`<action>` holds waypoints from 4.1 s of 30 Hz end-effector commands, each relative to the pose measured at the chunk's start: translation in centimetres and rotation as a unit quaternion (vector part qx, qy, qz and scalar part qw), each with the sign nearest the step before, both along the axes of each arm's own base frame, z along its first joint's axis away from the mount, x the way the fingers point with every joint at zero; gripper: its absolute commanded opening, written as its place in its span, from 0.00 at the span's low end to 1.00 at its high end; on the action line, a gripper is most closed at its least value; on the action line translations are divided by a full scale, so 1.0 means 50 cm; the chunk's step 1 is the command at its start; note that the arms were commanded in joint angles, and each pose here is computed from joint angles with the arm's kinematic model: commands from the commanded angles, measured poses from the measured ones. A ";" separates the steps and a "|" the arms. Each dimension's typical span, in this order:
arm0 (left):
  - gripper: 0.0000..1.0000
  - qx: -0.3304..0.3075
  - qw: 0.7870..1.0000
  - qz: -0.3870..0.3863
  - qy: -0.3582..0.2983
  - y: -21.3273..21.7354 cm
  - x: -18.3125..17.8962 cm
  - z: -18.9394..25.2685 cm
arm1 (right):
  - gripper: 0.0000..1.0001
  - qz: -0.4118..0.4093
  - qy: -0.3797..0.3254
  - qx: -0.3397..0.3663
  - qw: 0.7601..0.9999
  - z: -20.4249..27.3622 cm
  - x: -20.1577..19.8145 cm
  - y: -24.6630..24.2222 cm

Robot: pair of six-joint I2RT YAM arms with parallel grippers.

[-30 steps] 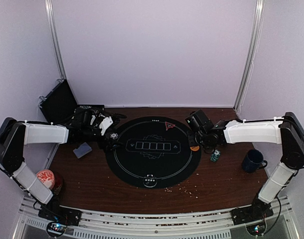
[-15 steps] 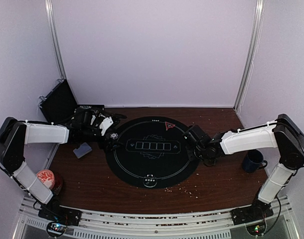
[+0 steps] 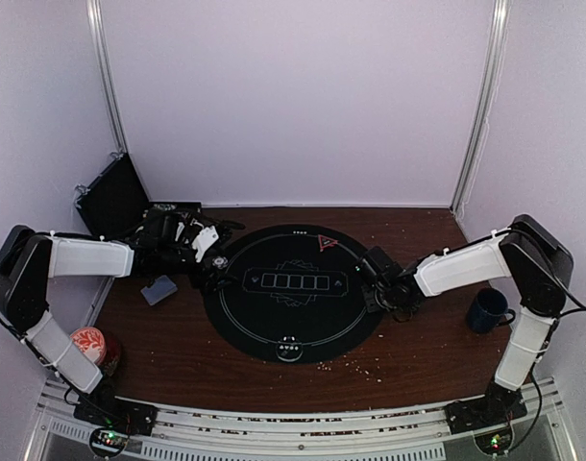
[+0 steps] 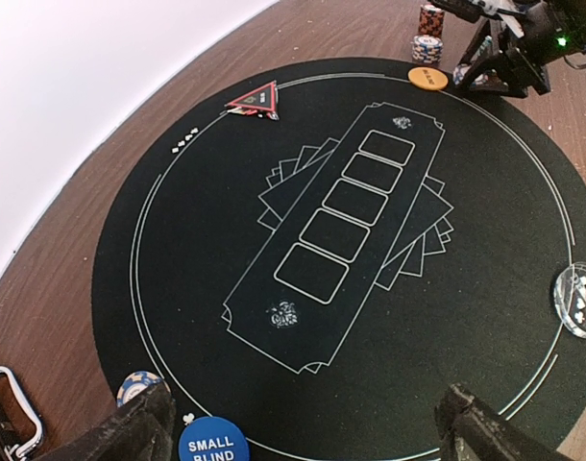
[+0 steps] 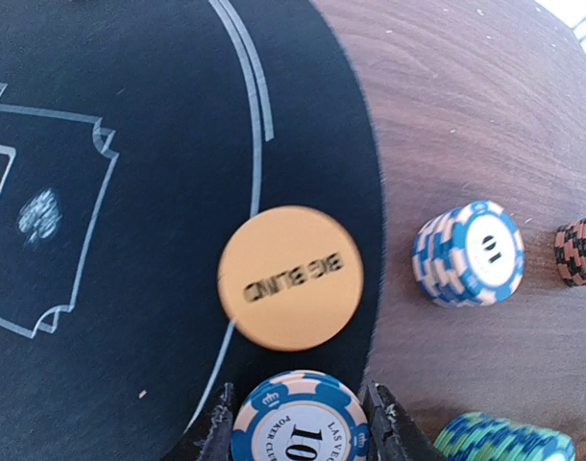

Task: Distribute texas hold em gaming equipment
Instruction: Place the poker chips pile in the big blind area, then pick up the pile of poker chips from the pile of poker chips.

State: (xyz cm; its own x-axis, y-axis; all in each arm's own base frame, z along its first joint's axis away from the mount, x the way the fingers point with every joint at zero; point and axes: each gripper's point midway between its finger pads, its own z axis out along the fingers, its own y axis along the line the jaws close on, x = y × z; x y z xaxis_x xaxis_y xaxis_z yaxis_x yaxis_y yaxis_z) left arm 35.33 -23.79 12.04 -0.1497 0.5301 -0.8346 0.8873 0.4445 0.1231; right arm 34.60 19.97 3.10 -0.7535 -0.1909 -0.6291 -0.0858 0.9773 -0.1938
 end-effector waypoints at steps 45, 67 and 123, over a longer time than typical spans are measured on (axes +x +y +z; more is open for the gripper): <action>0.98 -0.004 1.000 0.003 -0.015 -0.003 0.017 0.002 | 0.83 -0.036 -0.093 0.052 0.994 0.231 0.053 -0.025; 0.98 -0.007 1.000 -0.002 -0.016 -0.005 0.013 0.005 | 0.82 -0.136 -0.013 0.030 0.990 0.057 0.142 -0.171; 0.98 -0.007 1.000 -0.001 -0.016 -0.004 0.013 0.005 | 0.47 -0.123 0.021 0.040 0.991 -0.005 0.136 -0.155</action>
State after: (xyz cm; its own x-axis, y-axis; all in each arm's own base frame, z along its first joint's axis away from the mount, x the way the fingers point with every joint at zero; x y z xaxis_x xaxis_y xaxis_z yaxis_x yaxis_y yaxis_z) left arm 35.43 -23.72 11.73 -0.1563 0.5348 -0.8304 0.8853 0.4487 0.1223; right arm 41.52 12.65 3.51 -0.7923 0.0419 -0.6087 0.1379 0.9841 -0.1117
